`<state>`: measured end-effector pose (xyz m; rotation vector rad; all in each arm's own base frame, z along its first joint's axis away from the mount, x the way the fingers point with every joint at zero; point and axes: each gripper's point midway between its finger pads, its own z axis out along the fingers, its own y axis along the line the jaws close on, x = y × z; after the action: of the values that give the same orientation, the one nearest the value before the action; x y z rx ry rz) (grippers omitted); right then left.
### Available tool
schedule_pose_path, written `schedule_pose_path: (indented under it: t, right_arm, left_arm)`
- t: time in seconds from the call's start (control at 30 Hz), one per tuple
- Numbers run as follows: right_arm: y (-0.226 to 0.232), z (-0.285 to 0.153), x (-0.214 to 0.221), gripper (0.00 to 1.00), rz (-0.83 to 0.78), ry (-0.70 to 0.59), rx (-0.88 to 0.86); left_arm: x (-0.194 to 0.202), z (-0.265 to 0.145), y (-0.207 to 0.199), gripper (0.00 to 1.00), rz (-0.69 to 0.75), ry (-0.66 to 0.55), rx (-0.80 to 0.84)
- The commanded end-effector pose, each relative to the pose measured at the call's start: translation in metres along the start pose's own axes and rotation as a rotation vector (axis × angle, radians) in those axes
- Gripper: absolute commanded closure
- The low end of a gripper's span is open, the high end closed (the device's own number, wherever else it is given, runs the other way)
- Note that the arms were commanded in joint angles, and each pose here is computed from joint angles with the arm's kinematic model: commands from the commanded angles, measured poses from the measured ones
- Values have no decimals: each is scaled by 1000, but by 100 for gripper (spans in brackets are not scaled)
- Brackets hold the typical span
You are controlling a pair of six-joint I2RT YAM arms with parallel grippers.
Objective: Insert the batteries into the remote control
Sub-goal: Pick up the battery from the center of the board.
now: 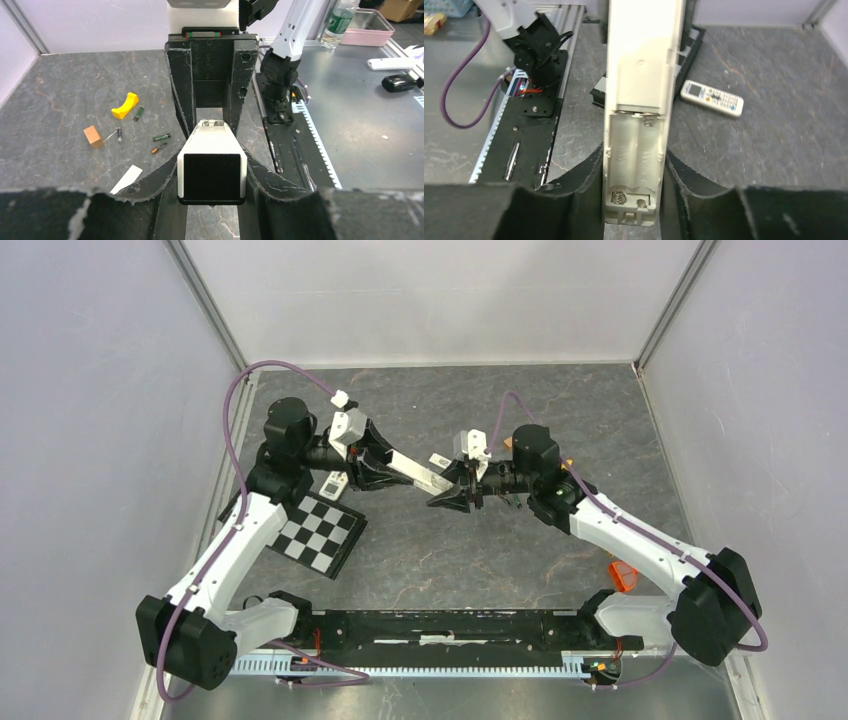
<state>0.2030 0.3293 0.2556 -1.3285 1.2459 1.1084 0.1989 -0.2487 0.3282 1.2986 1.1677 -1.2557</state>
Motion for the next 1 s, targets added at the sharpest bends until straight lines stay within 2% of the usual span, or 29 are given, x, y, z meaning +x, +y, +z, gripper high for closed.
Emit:
schedule_pose_path:
  t: [0.0, 0.07, 0.13, 0.2, 0.23, 0.27, 0.33, 0.47, 0.6, 0.7, 0.8, 0.9, 0.97]
  right_arm:
    - [-8, -1, -19, 71, -36, -12, 30]
    - [-10, -1, -28, 79, -23, -45, 53]
    - [-15, -3, -36, 82, -15, -82, 94]
    - [-22, -5, -44, 82, -8, -118, 145]
    - [-27, -6, -48, 83, -13, -133, 181]
    - [-34, -9, -50, 82, 9, -144, 230]
    - [-55, -16, -57, 82, 29, -169, 359]
    - [-86, -27, -68, 82, 43, -227, 576]
    - [-106, -33, -67, 82, 55, -228, 775]
    - [-112, -34, -65, 82, 43, -203, 860]
    - [-108, -25, -64, 82, 30, -179, 876]
    - [-107, -21, -59, 82, -2, -139, 906]
    - [-108, -23, -57, 82, -1, -132, 927]
  left_arm:
    - [-16, 0, -6, 87, 77, -24, 18]
    - [-18, 0, 1, 80, 71, -30, -24]
    - [-21, 0, 10, 65, 63, -44, -86]
    - [-29, -1, 23, 31, 23, -87, -176]
    - [-35, -3, 30, 23, 19, -116, -223]
    - [-39, -5, 39, 16, -8, -148, -281]
    - [-52, -10, 57, 9, -60, -230, -392]
    - [-71, -27, 99, 7, -284, -409, -617]
    - [-84, -25, 103, 7, -387, -533, -625]
    - [-78, -15, 107, 7, -449, -536, -658]
    - [-74, -3, 109, 7, -516, -539, -641]
    - [-66, 5, 114, 15, -591, -546, -640]
    - [-59, 5, 120, 25, -631, -548, -658]
